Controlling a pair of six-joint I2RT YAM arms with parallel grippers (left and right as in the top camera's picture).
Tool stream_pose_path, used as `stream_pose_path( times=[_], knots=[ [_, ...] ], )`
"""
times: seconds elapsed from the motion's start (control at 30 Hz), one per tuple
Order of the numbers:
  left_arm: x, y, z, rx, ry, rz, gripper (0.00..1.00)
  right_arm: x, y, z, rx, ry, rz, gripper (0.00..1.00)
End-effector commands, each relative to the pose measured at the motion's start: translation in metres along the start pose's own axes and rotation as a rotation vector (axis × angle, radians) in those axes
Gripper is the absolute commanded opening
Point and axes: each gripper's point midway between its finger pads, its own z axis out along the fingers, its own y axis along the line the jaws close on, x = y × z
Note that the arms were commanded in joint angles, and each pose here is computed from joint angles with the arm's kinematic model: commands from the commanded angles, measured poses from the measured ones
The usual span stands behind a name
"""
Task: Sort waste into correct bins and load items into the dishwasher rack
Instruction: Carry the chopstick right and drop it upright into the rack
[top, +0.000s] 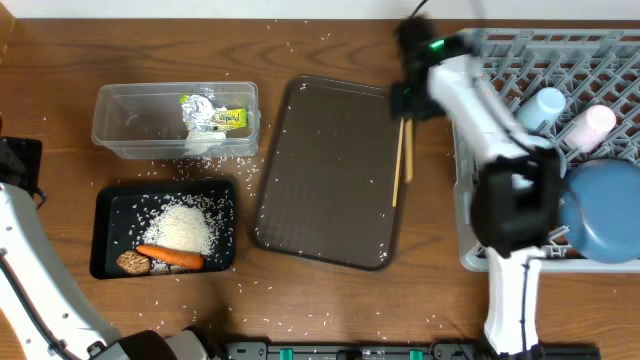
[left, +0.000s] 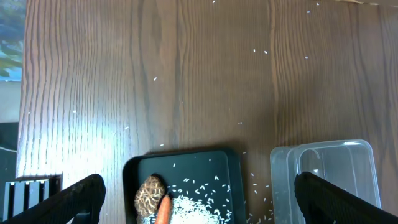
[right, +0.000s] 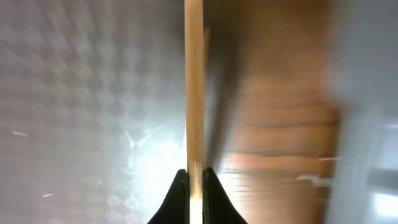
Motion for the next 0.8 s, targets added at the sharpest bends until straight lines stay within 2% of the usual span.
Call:
stream_pose_path(
  times=[0.0,0.17,0.37,0.57,0.77],
  knots=[
    [-0.001,0.000,0.000,-0.001,0.001,-0.002,0.98,-0.043,-0.047,-0.089,-0.018,-0.216,0.008,0.01],
    [-0.001,0.000,0.000,-0.001,0.001,-0.002,0.98,-0.059,-0.103,-0.137,-0.082,-0.333,-0.047,0.01],
    [-0.001,0.000,0.000,-0.001,0.001,-0.002,0.98,-0.057,-0.141,-0.128,-0.140,-0.312,-0.090,0.01],
    [-0.001,0.000,0.000,-0.001,0.001,-0.002,0.98,-0.056,-0.123,-0.098,-0.243,-0.254,-0.117,0.01],
    [-0.001,0.000,0.000,-0.001,0.001,-0.002,0.98,-0.055,-0.100,-0.073,-0.270,-0.206,-0.137,0.01]
  ],
)
